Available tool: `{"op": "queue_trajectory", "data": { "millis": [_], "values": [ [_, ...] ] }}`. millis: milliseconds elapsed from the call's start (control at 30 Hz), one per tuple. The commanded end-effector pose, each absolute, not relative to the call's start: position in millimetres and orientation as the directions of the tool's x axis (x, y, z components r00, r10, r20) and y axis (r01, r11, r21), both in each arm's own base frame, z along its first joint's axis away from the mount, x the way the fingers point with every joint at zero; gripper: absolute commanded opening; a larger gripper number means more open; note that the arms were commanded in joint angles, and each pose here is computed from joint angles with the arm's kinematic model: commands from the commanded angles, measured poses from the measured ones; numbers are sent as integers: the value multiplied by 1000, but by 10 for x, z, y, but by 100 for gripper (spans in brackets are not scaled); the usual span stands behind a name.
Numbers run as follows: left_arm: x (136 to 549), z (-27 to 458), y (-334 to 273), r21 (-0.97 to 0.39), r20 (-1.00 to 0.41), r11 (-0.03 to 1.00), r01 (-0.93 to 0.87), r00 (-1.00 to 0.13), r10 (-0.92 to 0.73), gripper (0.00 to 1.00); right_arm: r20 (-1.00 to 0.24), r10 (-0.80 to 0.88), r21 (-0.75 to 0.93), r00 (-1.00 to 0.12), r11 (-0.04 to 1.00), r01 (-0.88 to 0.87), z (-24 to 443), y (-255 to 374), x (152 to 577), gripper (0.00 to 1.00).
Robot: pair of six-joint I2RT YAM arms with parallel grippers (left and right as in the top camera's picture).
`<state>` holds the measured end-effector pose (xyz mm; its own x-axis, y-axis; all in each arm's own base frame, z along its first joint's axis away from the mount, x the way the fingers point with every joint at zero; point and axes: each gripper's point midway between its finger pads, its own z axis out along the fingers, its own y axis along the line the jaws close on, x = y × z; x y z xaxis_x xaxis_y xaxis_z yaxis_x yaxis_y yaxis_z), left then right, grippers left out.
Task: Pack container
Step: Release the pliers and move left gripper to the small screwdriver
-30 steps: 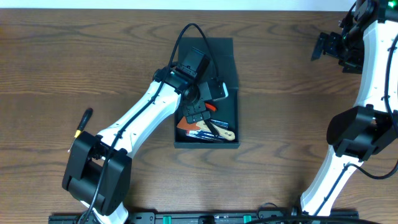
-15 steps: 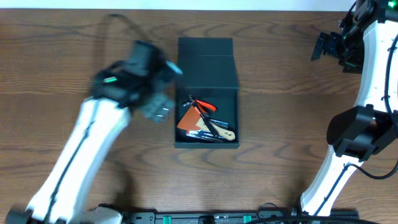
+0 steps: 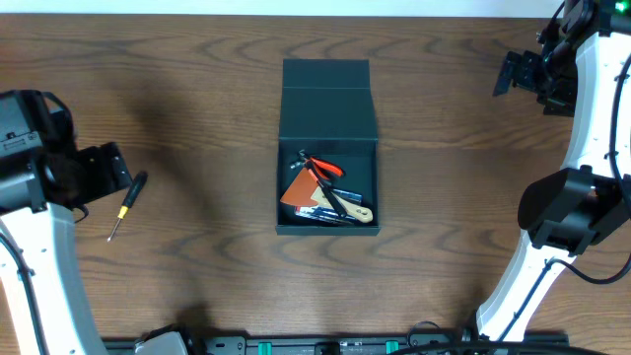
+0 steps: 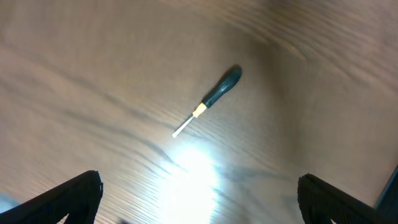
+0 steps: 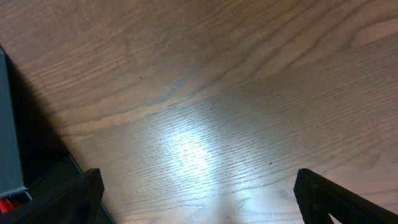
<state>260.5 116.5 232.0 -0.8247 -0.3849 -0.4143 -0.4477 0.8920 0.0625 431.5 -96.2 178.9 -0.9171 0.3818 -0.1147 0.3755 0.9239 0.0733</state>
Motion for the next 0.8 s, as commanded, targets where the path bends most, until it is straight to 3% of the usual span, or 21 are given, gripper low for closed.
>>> {"op": "queue_trajectory", "data": {
  "millis": [0,100,200,267,367,500,600,767],
  "values": [
    [2596,2125,1270,-64,-358,690,-721,-629,-690,98,-114,372,69,-921,928,366,1789,-966,4303,99],
    [2626,2003,1349,-133,-309,478,-868,-422,-852,98,-110,371,69,-922,928,366,1788,-964,4295,99],
    [2703,1903,1403,-124,-298,452,-883,-401,-866,98,-103,372,68,-923,928,366,1786,-960,4277,99],
    [2792,1853,1440,-107,-311,514,-851,-462,-830,98,-95,372,66,-924,928,367,1783,-956,4257,99],
    [2925,1782,1500,-36,-340,697,-716,-647,-682,99,-81,372,65,-925,928,368,1780,-947,4223,99],
    [3034,1618,1533,99,-300,919,-382,-892,-338,98,-67,373,63,-925,927,369,1778,-939,4191,99],
    [3082,1422,1431,91,-224,987,-129,-969,-106,98,-65,373,62,-926,927,369,1777,-938,4186,99],
    [3072,1085,1369,45,-113,999,31,-993,36,98,-78,372,64,-925,928,368,1780,-946,4217,99]
  ]
}}
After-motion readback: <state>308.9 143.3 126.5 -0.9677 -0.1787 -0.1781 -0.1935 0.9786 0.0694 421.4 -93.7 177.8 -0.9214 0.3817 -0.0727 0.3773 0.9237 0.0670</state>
